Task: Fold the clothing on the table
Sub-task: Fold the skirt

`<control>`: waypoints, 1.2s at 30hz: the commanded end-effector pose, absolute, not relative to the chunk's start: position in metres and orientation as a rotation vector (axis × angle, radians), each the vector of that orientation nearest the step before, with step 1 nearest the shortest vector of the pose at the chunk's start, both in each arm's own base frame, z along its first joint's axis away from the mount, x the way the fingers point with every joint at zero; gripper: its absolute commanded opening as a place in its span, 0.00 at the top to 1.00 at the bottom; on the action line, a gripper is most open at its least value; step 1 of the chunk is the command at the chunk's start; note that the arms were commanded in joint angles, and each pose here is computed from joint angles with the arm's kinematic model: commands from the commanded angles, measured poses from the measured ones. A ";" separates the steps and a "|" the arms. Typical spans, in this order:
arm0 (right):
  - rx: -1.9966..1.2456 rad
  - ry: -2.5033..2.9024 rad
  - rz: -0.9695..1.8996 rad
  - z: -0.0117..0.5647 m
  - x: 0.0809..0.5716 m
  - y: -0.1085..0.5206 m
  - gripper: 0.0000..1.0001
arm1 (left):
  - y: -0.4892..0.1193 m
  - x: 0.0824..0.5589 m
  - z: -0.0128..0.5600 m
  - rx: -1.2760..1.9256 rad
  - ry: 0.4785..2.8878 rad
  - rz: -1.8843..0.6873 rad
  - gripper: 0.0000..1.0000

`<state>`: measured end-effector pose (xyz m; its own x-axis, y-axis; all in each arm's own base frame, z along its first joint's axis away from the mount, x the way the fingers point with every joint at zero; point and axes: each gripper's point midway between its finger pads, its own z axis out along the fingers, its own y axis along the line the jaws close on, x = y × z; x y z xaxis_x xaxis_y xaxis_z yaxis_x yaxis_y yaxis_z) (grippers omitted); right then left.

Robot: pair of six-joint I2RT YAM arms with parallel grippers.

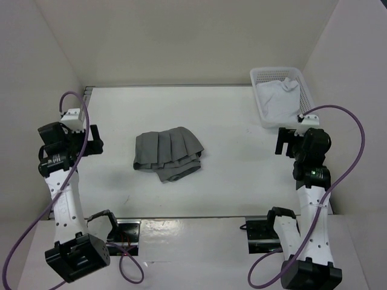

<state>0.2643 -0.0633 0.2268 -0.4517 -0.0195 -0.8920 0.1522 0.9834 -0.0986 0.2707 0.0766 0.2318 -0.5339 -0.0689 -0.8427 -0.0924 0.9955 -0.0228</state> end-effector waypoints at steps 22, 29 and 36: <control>0.018 1.876 -0.199 0.241 0.276 -0.047 0.01 | 0.088 0.274 0.215 -0.094 2.073 0.003 0.00; -0.057 1.896 -0.207 0.237 0.275 -0.044 0.01 | 0.087 0.275 0.215 -0.088 2.071 -0.006 0.00; -0.128 1.909 -0.185 0.233 0.274 -0.036 0.01 | 0.085 0.275 0.215 -0.082 2.069 -0.015 0.00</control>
